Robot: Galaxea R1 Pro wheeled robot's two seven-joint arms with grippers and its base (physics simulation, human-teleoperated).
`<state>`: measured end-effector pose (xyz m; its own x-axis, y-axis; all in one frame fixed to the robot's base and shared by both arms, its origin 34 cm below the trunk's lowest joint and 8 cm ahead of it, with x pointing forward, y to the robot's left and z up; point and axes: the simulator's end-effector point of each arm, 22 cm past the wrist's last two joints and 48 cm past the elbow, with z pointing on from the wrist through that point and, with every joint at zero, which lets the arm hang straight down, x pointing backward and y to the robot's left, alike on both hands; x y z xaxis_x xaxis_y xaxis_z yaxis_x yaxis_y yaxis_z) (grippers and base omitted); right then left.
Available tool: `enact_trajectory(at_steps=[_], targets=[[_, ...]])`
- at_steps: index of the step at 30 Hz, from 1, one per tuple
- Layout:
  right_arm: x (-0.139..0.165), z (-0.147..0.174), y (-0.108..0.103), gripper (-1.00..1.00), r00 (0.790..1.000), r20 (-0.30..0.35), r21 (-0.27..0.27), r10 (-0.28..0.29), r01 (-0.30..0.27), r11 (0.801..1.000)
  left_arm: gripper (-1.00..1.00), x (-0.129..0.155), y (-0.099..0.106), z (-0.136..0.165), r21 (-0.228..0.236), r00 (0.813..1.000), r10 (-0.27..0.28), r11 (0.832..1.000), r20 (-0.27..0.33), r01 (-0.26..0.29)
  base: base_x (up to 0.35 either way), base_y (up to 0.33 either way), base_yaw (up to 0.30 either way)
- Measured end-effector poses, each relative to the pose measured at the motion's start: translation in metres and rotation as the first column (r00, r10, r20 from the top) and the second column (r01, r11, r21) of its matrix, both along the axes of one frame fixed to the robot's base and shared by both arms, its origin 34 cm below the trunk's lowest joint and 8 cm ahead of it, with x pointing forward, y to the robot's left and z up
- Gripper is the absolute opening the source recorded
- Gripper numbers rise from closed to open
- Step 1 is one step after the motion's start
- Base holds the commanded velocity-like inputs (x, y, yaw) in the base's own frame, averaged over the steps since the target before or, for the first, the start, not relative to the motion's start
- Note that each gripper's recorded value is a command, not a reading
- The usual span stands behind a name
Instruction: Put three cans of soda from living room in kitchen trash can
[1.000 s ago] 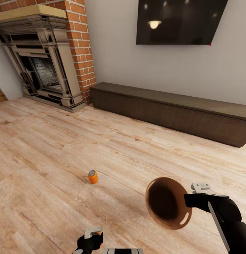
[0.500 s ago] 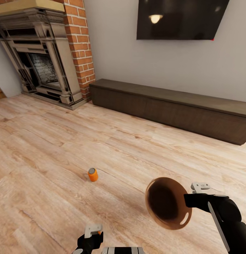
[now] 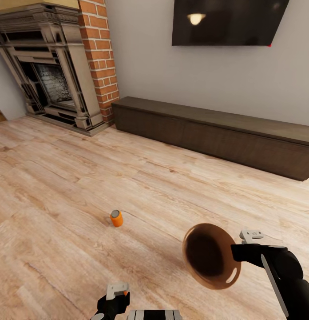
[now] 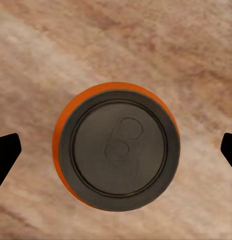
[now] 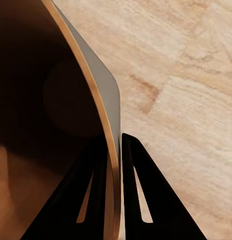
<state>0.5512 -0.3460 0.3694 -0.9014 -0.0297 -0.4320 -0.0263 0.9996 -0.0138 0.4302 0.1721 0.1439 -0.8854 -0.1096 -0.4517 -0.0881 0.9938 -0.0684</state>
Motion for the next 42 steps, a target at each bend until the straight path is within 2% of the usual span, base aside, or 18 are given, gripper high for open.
enact_trajectory(at_steps=[8,30,42], targets=[[-0.003,-0.01,0.0,-1.0,1.0,-0.021,-0.002,0.0,0.0,1.0,1.0,-0.007,0.0,-0.008,-0.002,1.0,-0.001,1.0,-0.02,0.001,0.0,0.0,0.0],[-0.003,-0.01,0.0,-1.0,1.0,-0.02,0.0,0.0,0.0,1.0,1.0,-0.007,-0.001,-0.007,-0.003,1.0,-0.001,1.0,-0.02,0.001,0.0,0.0,0.0],[-0.003,-0.01,0.0,-1.0,1.0,-0.02,0.001,0.0,0.0,1.0,1.0,0.005,-0.001,-0.002,-0.005,1.0,0.002,1.0,0.008,-0.002,0.0,0.0,0.0]])
